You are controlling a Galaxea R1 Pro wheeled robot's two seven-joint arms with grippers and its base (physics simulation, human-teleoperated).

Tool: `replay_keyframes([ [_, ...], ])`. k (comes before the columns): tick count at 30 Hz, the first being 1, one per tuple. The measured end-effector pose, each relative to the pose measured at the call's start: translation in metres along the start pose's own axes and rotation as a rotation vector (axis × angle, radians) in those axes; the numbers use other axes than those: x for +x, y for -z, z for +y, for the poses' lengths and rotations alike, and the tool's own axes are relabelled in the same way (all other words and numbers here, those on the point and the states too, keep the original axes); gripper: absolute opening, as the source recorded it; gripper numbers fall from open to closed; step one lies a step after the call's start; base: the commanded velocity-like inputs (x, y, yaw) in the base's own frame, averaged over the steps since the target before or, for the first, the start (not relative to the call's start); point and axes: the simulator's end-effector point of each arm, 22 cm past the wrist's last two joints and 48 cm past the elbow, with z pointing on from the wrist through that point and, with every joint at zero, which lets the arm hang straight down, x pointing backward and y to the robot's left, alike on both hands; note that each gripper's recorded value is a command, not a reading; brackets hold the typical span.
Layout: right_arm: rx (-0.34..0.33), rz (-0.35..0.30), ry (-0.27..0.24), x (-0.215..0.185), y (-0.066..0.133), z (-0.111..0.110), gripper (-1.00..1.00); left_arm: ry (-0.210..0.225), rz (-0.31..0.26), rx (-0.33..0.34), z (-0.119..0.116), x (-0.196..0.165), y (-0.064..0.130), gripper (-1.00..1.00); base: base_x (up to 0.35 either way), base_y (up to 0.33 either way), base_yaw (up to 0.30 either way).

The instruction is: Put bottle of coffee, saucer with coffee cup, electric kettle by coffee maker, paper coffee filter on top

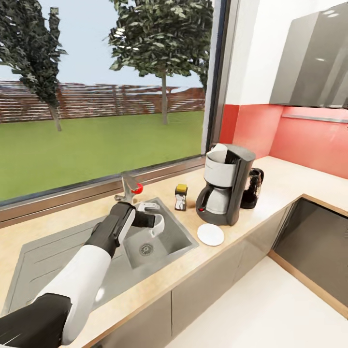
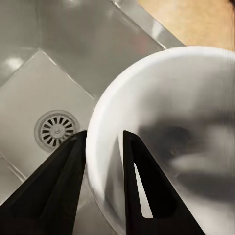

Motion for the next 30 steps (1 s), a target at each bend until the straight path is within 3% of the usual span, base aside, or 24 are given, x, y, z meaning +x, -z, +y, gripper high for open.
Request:
replay_keyframes([
  [24,0.000,0.002,-0.002,0.001,0.000,0.000,1.00,0.007,0.007,-0.003,0.001,0.004,-0.002,-1.00,0.158,-0.262,0.001],
  [30,-0.001,0.001,-0.003,0.000,0.000,0.001,1.00,0.009,0.020,-0.009,0.003,0.011,-0.005,-1.00,0.153,-0.256,0.203],
])
